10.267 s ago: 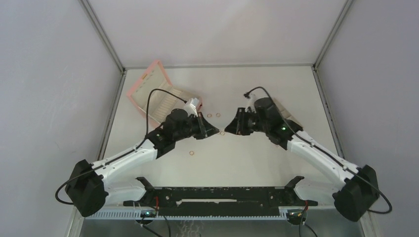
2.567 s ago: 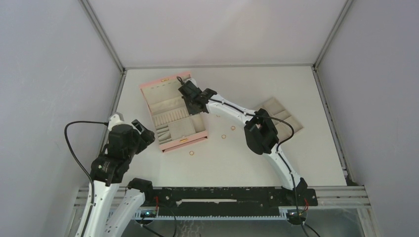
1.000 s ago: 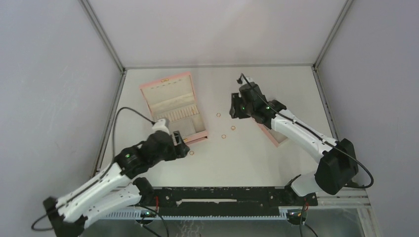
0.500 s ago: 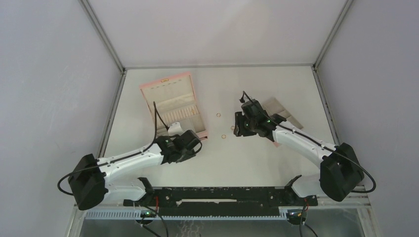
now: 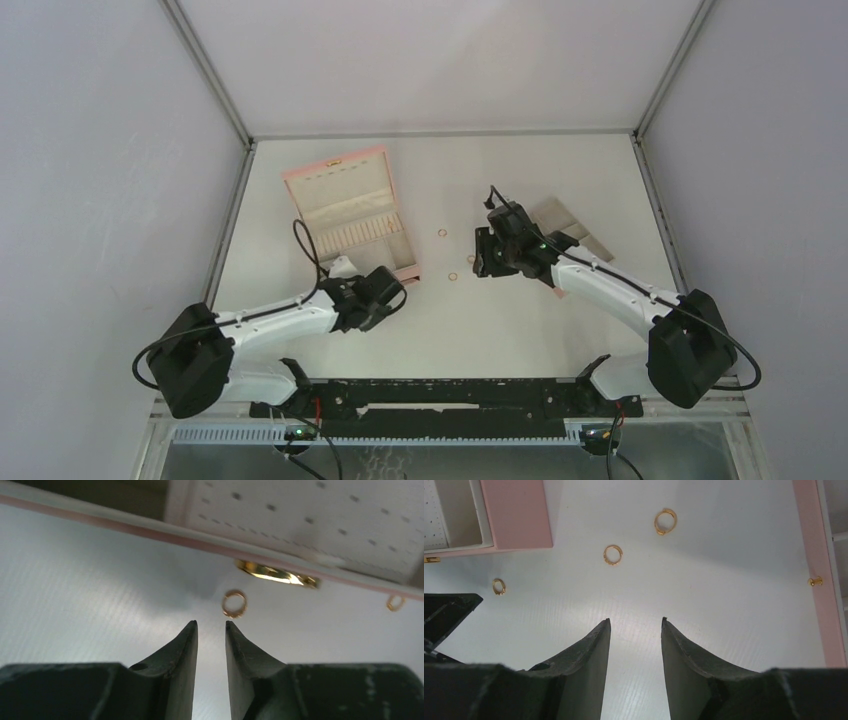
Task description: Organize the mixed jewelry
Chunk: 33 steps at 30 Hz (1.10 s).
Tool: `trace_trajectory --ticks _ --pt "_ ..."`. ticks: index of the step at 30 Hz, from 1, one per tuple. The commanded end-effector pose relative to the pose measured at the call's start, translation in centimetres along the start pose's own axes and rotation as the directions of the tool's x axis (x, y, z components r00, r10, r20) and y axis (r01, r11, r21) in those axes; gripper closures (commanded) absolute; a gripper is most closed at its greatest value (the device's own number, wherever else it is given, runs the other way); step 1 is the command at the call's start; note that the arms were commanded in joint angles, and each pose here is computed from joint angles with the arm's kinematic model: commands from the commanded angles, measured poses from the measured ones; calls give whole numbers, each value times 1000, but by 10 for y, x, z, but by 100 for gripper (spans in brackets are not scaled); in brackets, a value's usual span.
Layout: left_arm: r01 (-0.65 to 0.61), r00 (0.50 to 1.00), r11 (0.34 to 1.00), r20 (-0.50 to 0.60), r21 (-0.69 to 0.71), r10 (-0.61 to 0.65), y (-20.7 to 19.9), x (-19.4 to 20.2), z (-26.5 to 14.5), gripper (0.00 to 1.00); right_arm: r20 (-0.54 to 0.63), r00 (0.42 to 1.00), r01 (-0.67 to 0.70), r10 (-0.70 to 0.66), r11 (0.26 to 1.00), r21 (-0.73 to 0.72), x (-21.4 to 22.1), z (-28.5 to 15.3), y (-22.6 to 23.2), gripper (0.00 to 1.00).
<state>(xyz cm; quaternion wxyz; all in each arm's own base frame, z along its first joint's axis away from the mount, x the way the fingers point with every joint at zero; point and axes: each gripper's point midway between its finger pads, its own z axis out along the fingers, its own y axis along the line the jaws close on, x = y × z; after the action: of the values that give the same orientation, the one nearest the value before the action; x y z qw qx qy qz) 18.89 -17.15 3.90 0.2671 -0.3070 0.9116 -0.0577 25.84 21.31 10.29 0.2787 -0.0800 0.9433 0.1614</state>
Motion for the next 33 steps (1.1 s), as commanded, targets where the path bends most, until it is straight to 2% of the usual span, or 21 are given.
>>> trace_trajectory --ticks 1,7,14,19,23,27,33 --pt "82 996 996 17 21 -82 0 -10 12 69 61 998 12 -11 1000 -13 -15 -12 9 50" --pt "42 996 999 81 34 -44 -7 -29 10 69 59 998 22 -21 1000 -11 -13 -10 12 50" --pt "5 991 1000 137 -14 -3 -5 -48 15 66 54 998 34 -34 999 1 -9 -9 14 50" --pt "-35 996 999 87 9 34 -12 -35 12 62 45 998 38 -38 999 4 -7 -9 14 50" --pt "-158 985 985 74 65 153 -29 -24 -1 60 49 998 38 -38 999 -6 -7 -9 16 50" --pt "-295 955 951 65 89 290 -37 -19 -8 59 47 998 35 -34 999 -15 -7 -8 19 50" --pt "-325 945 945 41 29 324 -27 -16 0 59 42 998 39 -38 999 -20 -5 -7 21 50"
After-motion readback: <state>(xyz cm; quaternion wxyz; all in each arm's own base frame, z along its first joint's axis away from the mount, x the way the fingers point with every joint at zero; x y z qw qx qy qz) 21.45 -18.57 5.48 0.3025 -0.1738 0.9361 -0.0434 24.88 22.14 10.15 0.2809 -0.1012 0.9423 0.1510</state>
